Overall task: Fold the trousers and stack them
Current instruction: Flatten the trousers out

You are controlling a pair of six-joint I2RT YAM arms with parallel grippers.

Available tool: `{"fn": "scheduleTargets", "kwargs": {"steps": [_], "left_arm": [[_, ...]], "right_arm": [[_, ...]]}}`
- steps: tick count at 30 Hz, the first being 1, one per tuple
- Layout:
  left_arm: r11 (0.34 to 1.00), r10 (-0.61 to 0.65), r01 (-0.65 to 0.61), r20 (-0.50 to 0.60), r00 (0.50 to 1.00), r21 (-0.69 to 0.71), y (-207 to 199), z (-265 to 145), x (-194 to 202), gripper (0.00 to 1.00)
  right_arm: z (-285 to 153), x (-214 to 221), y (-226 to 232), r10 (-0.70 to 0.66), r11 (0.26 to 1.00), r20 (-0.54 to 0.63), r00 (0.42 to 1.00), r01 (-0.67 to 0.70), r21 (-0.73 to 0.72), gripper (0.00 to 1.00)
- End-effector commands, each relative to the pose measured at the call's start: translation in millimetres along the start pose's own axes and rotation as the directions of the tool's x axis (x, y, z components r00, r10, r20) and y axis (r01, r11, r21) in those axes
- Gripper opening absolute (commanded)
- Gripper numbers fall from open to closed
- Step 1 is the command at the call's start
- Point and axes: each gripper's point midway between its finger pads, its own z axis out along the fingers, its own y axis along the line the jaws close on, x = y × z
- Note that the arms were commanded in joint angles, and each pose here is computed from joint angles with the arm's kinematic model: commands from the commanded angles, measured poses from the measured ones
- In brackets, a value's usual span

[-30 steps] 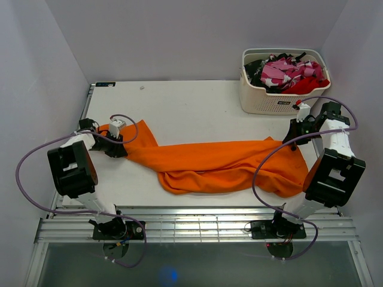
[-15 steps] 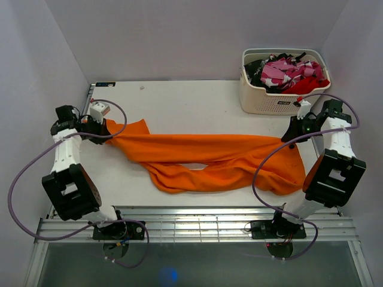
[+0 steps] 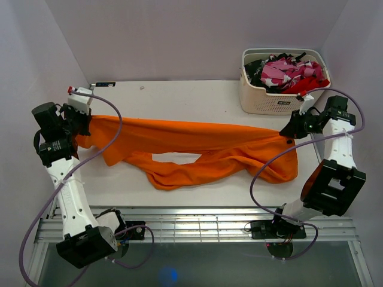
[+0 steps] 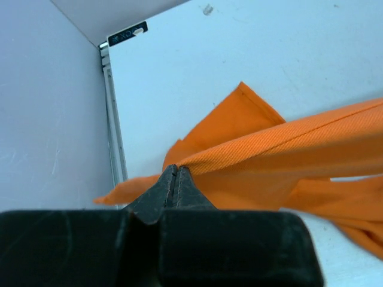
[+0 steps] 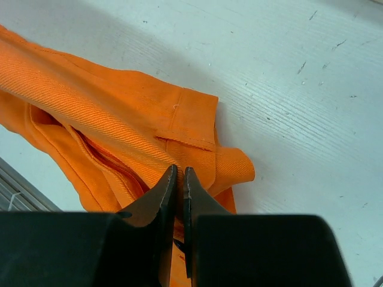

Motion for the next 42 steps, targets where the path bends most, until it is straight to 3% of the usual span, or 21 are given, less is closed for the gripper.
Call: {"fn": "scheduleTargets", "kwargs": {"steps": [1, 5, 8, 10, 11, 12, 13, 14, 16, 17, 18, 19, 20, 23, 24, 25, 30, 34, 35, 37, 42], "left_arm": [[0.965, 0.010, 0.006, 0.059, 0.998, -0.262, 63, -1, -25, 0.00], [0.986, -0.044, 0.064, 0.126, 0.991, -0.154, 62, 49, -45, 0.00], [0.998, -0.044, 0.050, 0.132, 0.990, -0.037, 40, 118, -59, 0.00], [0.999, -0.045, 0.045, 0.082, 0.996, 0.003, 27, 178, -42, 0.00], [1.000, -0.027, 0.025, 0.121, 0.992, 0.018, 23, 196, -69, 0.00], [0.998, -0.053, 0.050, 0.109, 0.993, 0.031, 25, 215, -69, 0.06], [0.989, -0.140, 0.140, 0.012, 0.990, 0.042, 22, 260, -31, 0.21], [0.989, -0.150, 0.150, 0.025, 0.988, 0.013, 40, 266, -56, 0.33], [0.977, -0.204, 0.199, -0.061, 0.977, -0.079, 59, 287, -37, 0.49], [0.968, -0.248, 0.239, -0.128, 0.960, -0.080, 61, 293, -15, 0.65], [0.966, -0.256, 0.249, -0.131, 0.958, -0.065, 63, 287, -18, 0.90], [0.963, -0.269, 0.266, -0.148, 0.952, -0.042, 61, 280, -12, 0.97], [0.962, -0.269, 0.272, -0.128, 0.955, 0.010, 66, 254, -21, 0.98], [0.946, -0.263, 0.294, -0.211, 0.941, 0.133, 52, 209, 25, 0.98], [0.968, -0.178, 0.207, -0.189, 0.966, 0.145, 56, 184, 22, 0.98], [0.962, -0.174, 0.220, -0.258, 0.951, 0.163, 46, 173, 56, 0.98], [0.955, -0.251, 0.294, -0.425, 0.870, 0.039, 56, 112, 154, 0.92], [0.923, -0.372, 0.373, -0.464, 0.804, -0.095, 60, 107, 209, 0.85], [0.912, -0.395, 0.396, -0.482, 0.782, -0.104, 54, 107, 219, 0.81], [0.890, -0.415, 0.455, -0.479, 0.773, -0.037, 36, 109, 220, 0.74], [0.835, -0.485, 0.548, -0.418, 0.768, 0.038, 13, 116, 208, 0.75]], "right_arm": [[-18, -25, -27, -0.115, 0.983, 0.062, 0.991, 0.105, 0.150, 0.08], [-18, -30, -44, -0.129, 0.967, 0.089, 0.988, 0.105, 0.233, 0.08], [-14, -34, -62, -0.102, 0.955, 0.105, 0.989, 0.068, 0.288, 0.08], [-13, -40, -74, -0.071, 0.945, 0.120, 0.990, 0.028, 0.325, 0.08], [-9, -40, -88, -0.056, 0.933, 0.116, 0.992, 0.011, 0.360, 0.08], [-10, -46, -94, -0.054, 0.927, 0.119, 0.991, 0.006, 0.376, 0.08], [-7, -47, -99, -0.035, 0.922, 0.114, 0.993, -0.012, 0.387, 0.08], [0, -42, -108, -0.013, 0.920, 0.090, 0.996, -0.024, 0.390, 0.21], [-5, -40, -118, 0.013, 0.903, 0.049, 0.999, -0.033, 0.429, 0.34], [-8, -38, -119, 0.003, 0.898, 0.031, 1.000, -0.016, 0.440, 0.63], [-12, -34, -118, 0.000, 0.895, 0.010, 1.000, -0.005, 0.447, 0.78], [-14, -29, -116, -0.008, 0.894, -0.002, 1.000, 0.008, 0.447, 0.93], [-22, -34, -109, -0.066, 0.894, -0.009, 0.998, 0.063, 0.444, 0.90], [-30, -22, -83, -0.110, 0.916, -0.066, 0.992, 0.127, 0.380, 0.90], [-31, -19, -75, -0.166, 0.924, -0.085, 0.982, 0.185, 0.334, 0.90], [-33, -10, -60, -0.164, 0.938, -0.110, 0.980, 0.189, 0.289, 0.90], [-22, 10, -20, -0.208, 0.966, -0.161, 0.965, 0.229, 0.118, 0.93], [-8, 37, -27, -0.197, 0.970, -0.238, 0.951, 0.225, 0.096, 1.00], [-8, 45, -28, -0.194, 0.970, -0.267, 0.944, 0.226, 0.093, 0.94], [-9, 58, -26, -0.199, 0.969, -0.294, 0.935, 0.233, 0.084, 0.90], [-8, 79, -23, -0.242, 0.957, -0.325, 0.914, 0.280, 0.073, 0.86]]}}
